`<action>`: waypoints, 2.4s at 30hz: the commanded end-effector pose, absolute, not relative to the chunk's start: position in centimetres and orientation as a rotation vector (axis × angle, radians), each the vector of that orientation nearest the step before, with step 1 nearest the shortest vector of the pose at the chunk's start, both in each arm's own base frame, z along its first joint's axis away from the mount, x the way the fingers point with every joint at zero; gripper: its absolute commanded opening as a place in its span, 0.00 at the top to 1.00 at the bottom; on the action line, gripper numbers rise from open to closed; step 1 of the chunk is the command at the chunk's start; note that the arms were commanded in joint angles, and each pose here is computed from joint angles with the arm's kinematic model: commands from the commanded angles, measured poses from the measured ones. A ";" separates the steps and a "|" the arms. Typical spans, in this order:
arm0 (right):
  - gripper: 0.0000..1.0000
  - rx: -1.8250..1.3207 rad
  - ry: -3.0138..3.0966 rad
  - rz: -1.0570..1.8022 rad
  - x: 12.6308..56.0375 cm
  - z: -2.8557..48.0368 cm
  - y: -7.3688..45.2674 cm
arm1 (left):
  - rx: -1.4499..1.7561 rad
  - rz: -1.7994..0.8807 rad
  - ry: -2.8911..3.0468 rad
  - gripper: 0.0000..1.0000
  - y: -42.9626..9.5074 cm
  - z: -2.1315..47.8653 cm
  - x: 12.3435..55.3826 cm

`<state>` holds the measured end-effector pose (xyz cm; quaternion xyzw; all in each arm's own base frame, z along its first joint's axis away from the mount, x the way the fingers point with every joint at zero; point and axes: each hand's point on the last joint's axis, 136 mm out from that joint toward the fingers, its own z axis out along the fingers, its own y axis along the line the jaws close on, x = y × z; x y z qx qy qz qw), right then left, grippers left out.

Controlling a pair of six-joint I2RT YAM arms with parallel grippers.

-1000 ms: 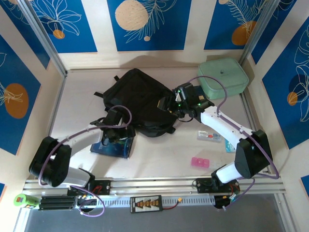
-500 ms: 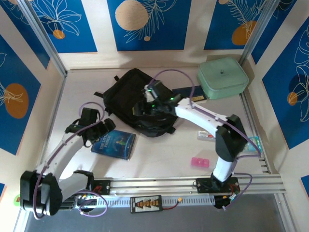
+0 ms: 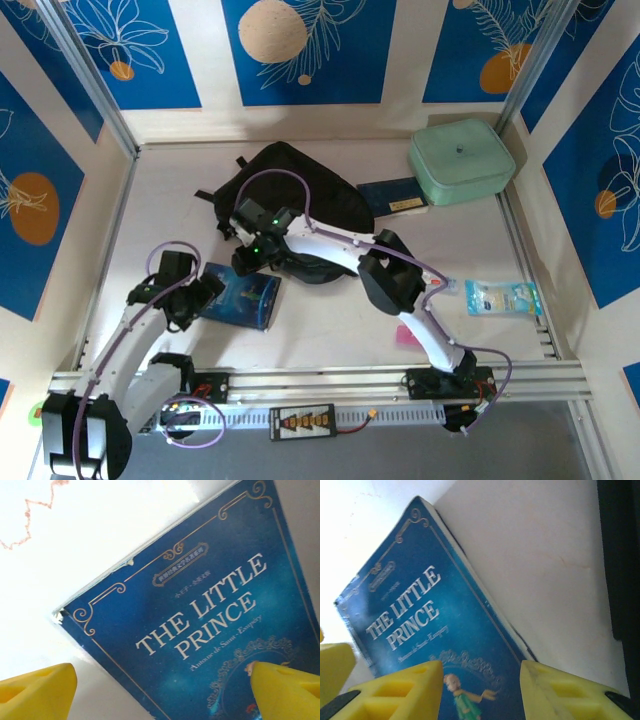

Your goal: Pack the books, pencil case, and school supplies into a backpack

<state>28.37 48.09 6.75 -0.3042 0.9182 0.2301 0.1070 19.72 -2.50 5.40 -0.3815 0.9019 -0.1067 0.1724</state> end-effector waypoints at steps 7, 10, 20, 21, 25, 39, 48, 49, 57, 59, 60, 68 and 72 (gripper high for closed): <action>0.61 -0.937 2.810 0.574 27.5 3.5 46.9 | -1.163 -0.291 2.561 0.17 -2.2 4.1 19.2; 0.68 -0.933 2.844 0.535 27.0 2.7 46.0 | -1.163 -0.313 2.564 0.20 -2.5 3.8 19.3; 0.82 -0.862 2.947 0.484 24.4 2.2 42.5 | -1.156 -0.391 2.597 0.30 -3.6 3.2 19.3; 0.82 -0.845 2.962 0.475 24.1 2.1 42.0 | -1.153 -0.400 2.602 0.30 -3.7 3.1 19.2; 0.83 -0.772 3.013 0.441 23.1 1.8 40.4 | -1.143 -0.458 2.611 0.33 -4.5 2.8 19.1; 0.85 -0.649 3.060 0.492 24.2 1.3 40.1 | -1.089 -0.605 2.638 0.49 -6.4 2.1 20.1; 0.86 -0.643 3.076 0.510 24.2 1.0 40.1 | -1.032 -0.747 2.624 0.51 -8.0 2.8 21.3; 0.86 -0.643 3.078 0.512 24.2 0.9 40.1 | -1.002 -0.792 2.606 0.51 -8.4 3.5 21.7; 0.85 -0.595 3.091 0.561 24.7 0.8 40.2 | -0.744 -1.081 2.520 0.51 -11.6 9.8 23.3; 0.85 -0.573 3.095 0.594 24.9 0.9 40.3 | -0.709 -1.109 2.523 0.51 -12.0 10.3 23.3; 0.85 -0.567 3.096 0.606 25.0 0.9 40.4 | -0.699 -1.123 2.522 0.51 -12.2 10.3 23.4; 0.84 -0.549 3.096 0.619 25.4 1.0 40.1 | -0.690 -1.074 2.515 0.59 -11.8 9.8 23.9; 0.84 -0.546 3.080 0.645 25.4 2.0 40.3 | -0.730 -0.970 2.560 0.73 -10.8 8.7 23.6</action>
